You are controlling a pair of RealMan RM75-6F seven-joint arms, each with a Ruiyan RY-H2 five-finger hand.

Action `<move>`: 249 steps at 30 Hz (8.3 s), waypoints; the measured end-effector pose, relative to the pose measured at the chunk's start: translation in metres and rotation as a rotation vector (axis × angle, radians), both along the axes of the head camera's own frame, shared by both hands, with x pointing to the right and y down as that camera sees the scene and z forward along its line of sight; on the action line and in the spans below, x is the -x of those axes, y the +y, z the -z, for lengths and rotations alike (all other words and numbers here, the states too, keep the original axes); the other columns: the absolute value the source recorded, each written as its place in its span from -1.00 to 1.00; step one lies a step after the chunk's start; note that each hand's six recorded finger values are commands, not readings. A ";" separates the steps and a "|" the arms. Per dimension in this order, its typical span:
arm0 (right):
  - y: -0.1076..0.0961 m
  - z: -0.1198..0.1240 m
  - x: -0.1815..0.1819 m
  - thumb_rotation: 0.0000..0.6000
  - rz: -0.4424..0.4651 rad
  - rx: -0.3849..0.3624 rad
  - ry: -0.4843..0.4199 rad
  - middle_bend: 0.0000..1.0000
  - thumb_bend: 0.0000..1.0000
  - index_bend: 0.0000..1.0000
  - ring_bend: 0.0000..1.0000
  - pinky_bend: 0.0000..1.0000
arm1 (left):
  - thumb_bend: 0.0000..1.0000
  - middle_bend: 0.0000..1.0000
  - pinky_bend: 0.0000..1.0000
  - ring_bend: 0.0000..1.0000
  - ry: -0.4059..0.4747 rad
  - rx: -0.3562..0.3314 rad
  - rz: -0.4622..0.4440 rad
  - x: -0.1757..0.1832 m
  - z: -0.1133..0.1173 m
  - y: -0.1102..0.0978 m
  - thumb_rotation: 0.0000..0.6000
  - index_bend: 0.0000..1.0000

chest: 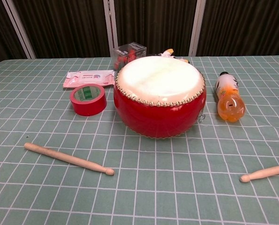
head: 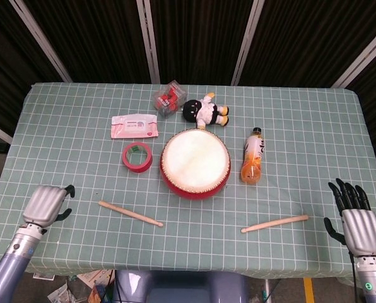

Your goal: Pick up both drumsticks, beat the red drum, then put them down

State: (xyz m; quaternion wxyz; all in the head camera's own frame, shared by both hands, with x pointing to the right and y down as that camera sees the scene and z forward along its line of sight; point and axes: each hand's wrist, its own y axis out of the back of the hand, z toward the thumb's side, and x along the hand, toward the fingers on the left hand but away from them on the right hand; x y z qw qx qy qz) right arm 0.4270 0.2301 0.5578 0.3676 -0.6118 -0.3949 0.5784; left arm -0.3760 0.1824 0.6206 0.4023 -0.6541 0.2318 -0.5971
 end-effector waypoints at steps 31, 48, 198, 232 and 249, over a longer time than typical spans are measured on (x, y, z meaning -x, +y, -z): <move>0.000 0.002 0.002 1.00 -0.020 0.000 -0.047 -1.00 -0.16 -1.00 -1.00 -1.00 | -0.52 1.00 1.00 1.00 -0.055 0.120 -0.116 -0.093 -0.078 0.007 1.00 -0.03; 0.000 0.002 0.001 1.00 -0.026 0.004 -0.054 -1.00 -0.16 -1.00 -1.00 -1.00 | 0.10 1.00 1.00 1.00 -0.055 0.148 -0.107 -0.100 -0.095 0.017 1.00 0.41; -0.147 -0.026 0.105 1.00 -0.215 0.254 -0.154 1.00 0.13 1.00 1.00 1.00 | 0.17 1.00 1.00 1.00 0.304 -0.214 0.150 -0.113 0.058 -0.185 1.00 0.54; -0.163 -0.094 0.167 1.00 0.121 0.140 0.382 1.00 0.13 1.00 1.00 1.00 | 0.17 1.00 1.00 1.00 0.332 -0.156 0.157 -0.075 0.049 -0.193 1.00 0.54; -0.193 0.002 0.115 1.00 -0.168 -0.092 0.055 1.00 0.13 1.00 1.00 1.00 | 0.17 1.00 1.00 1.00 0.340 -0.140 0.086 -0.141 0.047 -0.192 1.00 0.54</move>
